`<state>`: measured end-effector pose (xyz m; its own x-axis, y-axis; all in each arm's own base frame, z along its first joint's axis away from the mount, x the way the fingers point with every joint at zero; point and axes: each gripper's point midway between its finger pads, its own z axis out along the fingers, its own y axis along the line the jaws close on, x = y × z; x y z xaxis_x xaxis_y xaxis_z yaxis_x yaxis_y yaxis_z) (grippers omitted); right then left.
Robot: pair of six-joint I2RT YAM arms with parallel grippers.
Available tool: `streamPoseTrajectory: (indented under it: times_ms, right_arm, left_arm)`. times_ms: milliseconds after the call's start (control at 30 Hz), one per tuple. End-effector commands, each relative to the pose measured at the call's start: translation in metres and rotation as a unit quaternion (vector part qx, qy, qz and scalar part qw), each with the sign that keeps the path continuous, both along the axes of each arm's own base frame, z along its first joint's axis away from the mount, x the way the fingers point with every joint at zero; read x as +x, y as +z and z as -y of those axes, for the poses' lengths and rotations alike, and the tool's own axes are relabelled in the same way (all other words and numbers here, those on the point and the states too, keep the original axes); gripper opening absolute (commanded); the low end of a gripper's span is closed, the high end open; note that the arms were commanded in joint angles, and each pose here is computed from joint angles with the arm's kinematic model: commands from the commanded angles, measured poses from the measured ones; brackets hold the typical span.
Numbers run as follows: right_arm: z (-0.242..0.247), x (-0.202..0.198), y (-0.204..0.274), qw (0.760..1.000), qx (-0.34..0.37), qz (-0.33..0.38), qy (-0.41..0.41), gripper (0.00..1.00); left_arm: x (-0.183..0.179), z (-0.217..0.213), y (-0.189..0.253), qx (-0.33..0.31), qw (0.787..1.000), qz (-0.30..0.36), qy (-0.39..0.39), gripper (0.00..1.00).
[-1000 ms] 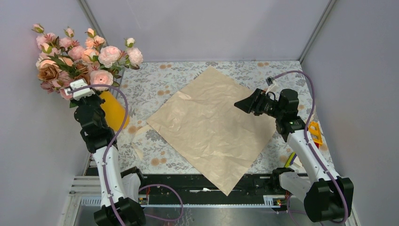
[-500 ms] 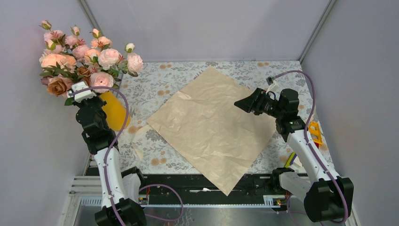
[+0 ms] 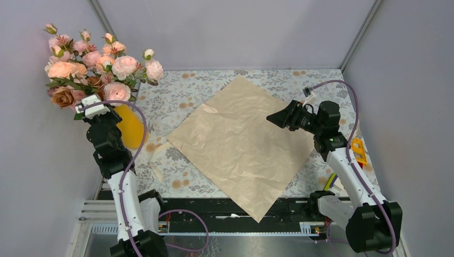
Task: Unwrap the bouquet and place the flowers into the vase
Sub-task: Insert the fake flower into the vase.
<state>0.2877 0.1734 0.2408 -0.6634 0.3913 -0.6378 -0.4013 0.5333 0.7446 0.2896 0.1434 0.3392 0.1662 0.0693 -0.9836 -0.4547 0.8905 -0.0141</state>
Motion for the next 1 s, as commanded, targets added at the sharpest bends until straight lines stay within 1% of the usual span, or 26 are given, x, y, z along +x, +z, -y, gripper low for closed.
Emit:
streamPoseTrajectory:
  times_ms: [0,133,200,333,433,600,667,733,767,800,967]
  right_arm:
    - [-0.002,-0.003,0.01,1.0,0.008,0.022,0.016,0.69]
    - [-0.002,-0.004,0.008,1.0,0.008,0.021,0.016,0.69]
    - [-0.002,-0.004,0.007,1.0,0.008,0.02,0.016,0.69]
    - [-0.002,-0.006,0.008,1.0,0.008,0.021,0.017,0.69]
    - [-0.002,-0.007,0.007,1.0,0.006,0.02,0.017,0.69]
    - [-0.001,-0.009,0.006,1.0,0.001,0.02,0.016,0.7]
    - [0.0,-0.01,0.006,1.0,-0.001,0.02,0.015,0.7]
    - [0.0,-0.01,0.007,1.0,-0.003,0.02,0.015,0.7]
    - [0.0,-0.011,0.007,1.0,-0.005,0.019,0.015,0.7]
    - [0.0,-0.011,0.008,1.0,-0.006,0.019,0.015,0.7]
    - [0.002,-0.014,0.011,0.999,-0.018,0.021,0.018,0.7]
  left_arm:
    - [-0.007,0.002,0.016,0.01,1.0,0.027,0.002,0.32]
    - [-0.01,0.003,0.017,0.011,0.999,0.031,0.003,0.36]
    - [-0.012,0.004,0.018,0.011,0.999,0.033,0.002,0.42]
    - [-0.016,0.007,0.019,0.015,0.999,0.037,0.0,0.58]
    - [-0.017,0.008,0.019,0.017,0.999,0.035,0.0,0.65]
    - [-0.02,0.011,0.018,0.017,0.999,0.036,-0.002,0.71]
    - [-0.021,0.012,0.017,0.015,0.999,0.036,-0.005,0.78]
    - [-0.023,0.014,0.015,0.012,0.999,0.037,-0.007,0.92]
    - [-0.024,0.015,0.014,0.008,0.999,0.039,-0.007,0.97]
    - [-0.025,0.016,0.012,0.003,0.999,0.04,-0.008,0.99]
    - [-0.034,0.025,0.011,-0.01,0.999,0.047,-0.019,0.99]
